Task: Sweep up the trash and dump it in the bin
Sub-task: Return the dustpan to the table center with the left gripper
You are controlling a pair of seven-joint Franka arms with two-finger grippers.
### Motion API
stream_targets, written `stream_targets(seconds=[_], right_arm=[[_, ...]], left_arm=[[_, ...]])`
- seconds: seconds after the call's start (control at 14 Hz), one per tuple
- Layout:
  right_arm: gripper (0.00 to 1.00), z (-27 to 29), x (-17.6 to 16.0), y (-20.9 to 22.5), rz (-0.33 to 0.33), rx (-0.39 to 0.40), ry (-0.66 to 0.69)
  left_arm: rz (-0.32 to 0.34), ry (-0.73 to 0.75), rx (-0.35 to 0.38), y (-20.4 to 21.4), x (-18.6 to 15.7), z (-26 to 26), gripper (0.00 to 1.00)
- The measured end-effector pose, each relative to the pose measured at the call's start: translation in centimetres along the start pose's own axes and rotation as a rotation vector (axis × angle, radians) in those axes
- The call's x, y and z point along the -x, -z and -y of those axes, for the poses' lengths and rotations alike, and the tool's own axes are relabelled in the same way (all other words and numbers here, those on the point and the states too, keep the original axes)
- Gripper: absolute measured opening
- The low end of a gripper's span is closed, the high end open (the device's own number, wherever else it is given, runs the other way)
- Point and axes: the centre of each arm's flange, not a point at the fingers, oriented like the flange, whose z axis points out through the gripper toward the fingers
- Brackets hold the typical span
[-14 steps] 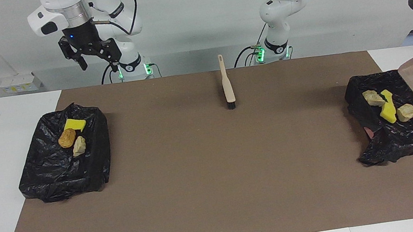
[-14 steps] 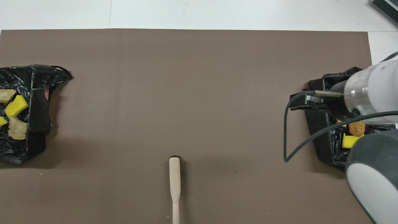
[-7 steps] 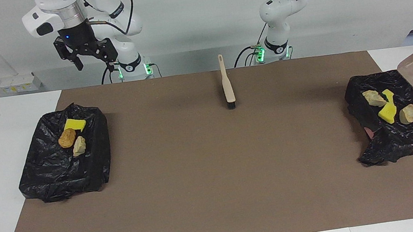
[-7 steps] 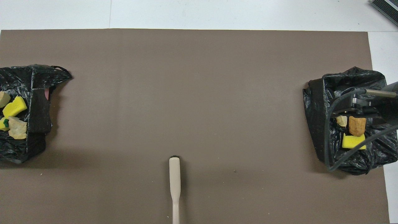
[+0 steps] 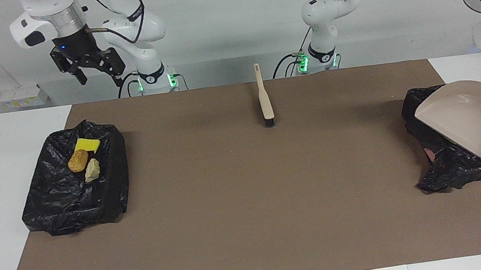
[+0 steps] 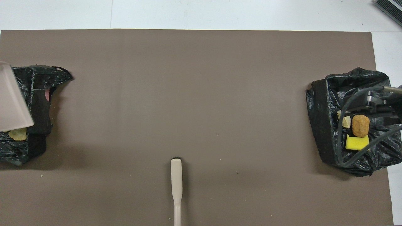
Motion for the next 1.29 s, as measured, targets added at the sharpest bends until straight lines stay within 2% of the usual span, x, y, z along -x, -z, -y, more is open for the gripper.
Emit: stream_targets(seconds=[0.14,0.43,0.86,1.07,1.29], right_arm=[[1.0,-0.7,-0.2,-0.3,0.008,-0.002,0.001],[1.0,-0.4,-0.1,-0.4,0.011,-0.003,0.01],[1.0,-0.2,0.0,-0.4,0.012,-0.003,0.015],[1.0,-0.2,0.0,-0.5,0.012,-0.003,0.014],[1.0,-0.2,0.0,-0.5,0.012,-0.003,0.013]], left_arm=[[-0.082,0.059,0.049,-0.1,-0.9,-0.5,0.31],[-0.178,0.29,0.14,0.6,-5.4,-2.5,0.31],[-0.232,0.658,0.286,5.1,-15.5,-8.6,0.31],[-0.244,0.768,0.347,7.7,-21.6,-12.4,0.31],[-0.28,0.83,0.364,10.4,-28.0,-16.3,0.31]])
